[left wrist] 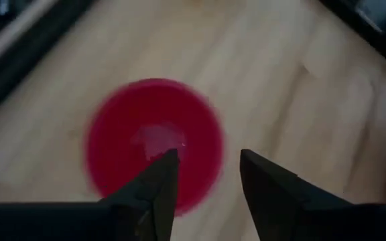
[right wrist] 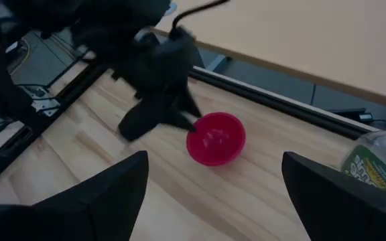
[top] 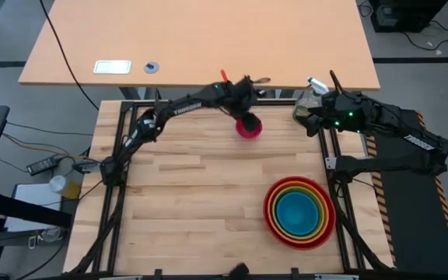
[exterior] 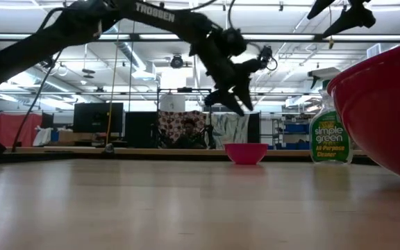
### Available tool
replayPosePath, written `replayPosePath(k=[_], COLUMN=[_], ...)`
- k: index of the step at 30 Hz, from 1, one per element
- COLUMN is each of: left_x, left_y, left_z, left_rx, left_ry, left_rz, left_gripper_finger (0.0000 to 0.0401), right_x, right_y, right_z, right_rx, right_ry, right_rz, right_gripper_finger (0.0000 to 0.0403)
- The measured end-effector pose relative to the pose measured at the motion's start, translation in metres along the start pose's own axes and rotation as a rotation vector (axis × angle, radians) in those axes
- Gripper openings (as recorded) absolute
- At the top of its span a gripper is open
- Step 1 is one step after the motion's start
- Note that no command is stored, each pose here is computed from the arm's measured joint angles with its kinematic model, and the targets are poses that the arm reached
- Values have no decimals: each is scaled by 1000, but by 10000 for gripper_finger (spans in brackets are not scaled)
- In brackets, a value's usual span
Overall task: Nest bowls inside each other
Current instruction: Stack the pink bowl on top of the blue bowl
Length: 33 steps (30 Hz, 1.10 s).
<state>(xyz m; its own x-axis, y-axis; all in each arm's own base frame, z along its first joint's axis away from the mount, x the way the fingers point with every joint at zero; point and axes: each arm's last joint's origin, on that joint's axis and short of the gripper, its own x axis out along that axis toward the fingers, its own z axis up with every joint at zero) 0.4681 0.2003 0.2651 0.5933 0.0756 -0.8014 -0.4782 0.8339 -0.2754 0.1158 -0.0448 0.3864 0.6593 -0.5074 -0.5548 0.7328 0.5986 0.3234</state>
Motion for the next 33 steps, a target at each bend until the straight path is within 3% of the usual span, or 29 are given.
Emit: replayPosePath(k=[5,12,28,33], left_x=[19,48,55,35], left_y=[35,46,16,17], left_z=[-7,-32,-42,-34], left_rx=[-109,-190,-135,-110], left_ry=[43,91,114,73], left_rz=[42,122,110,105], left_gripper_finger=[186,220,222,222], right_x=[8,17,20,20], right_y=[7,16,21,21], right_z=[2,1,1,1], right_rx=[-22,-56,-58,-41], right_ry=[3,22,21,23], right_rz=[17,31,54,53], right_gripper_finger=[347,347,347,347])
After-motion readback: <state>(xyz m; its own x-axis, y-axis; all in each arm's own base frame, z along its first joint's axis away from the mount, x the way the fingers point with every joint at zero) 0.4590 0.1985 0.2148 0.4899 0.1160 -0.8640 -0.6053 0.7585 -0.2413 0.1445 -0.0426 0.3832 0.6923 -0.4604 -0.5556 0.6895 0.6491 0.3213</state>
